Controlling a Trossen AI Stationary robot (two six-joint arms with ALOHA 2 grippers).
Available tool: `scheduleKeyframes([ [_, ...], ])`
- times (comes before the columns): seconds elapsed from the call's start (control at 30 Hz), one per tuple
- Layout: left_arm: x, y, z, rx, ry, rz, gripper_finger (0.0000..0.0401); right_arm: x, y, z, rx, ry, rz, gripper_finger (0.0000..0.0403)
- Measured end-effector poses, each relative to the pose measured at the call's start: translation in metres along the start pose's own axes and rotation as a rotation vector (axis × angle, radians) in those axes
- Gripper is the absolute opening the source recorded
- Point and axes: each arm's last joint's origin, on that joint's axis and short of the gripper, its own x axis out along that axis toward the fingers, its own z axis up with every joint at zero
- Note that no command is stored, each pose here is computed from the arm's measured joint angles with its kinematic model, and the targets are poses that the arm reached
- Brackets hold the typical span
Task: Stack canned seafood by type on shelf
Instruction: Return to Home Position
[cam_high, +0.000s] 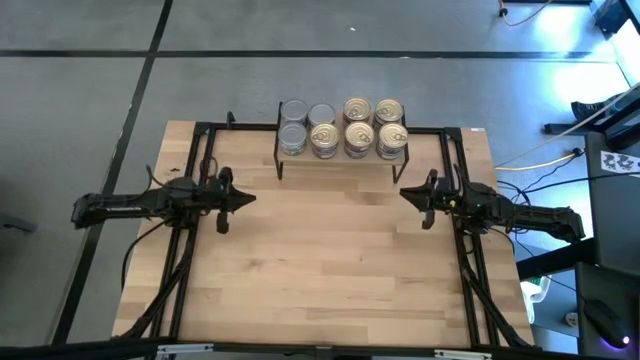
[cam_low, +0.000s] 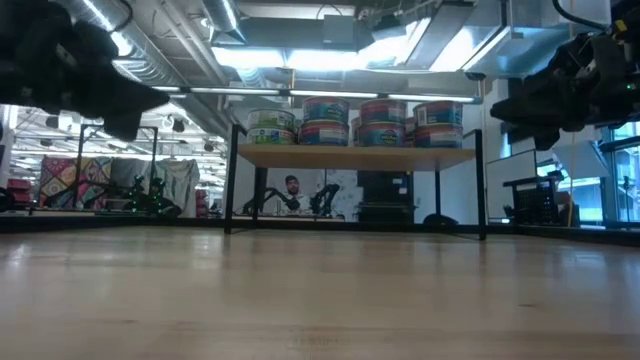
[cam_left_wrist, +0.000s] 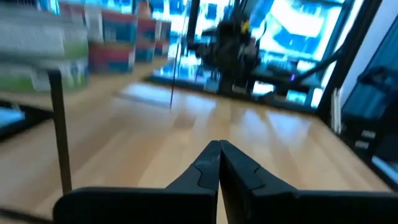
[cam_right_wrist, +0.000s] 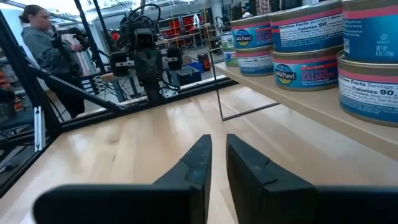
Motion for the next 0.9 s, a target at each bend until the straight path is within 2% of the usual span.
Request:
scheduleKeyframes([
  [0.13, -0.0062, -0.0006, 0.0071, 0.036, -0.093, -0.009, 0.0005, 0.0001, -0.0002, 0.0, -0.014, -0.001, -0.007, 0.0046],
  [0.3, -0.004, -0.0002, 0.004, 0.015, -0.054, -0.01, 0.0005, 0.0008, 0.0001, -0.0013, -0.016, 0.015, 0.007, 0.0046],
  [0.9, -0.0034, -0.0002, 0.0037, 0.002, -0.048, -0.01, 0.0005, 0.0009, 0.0003, -0.0006, -0.016, 0.005, 0.009, 0.0046],
])
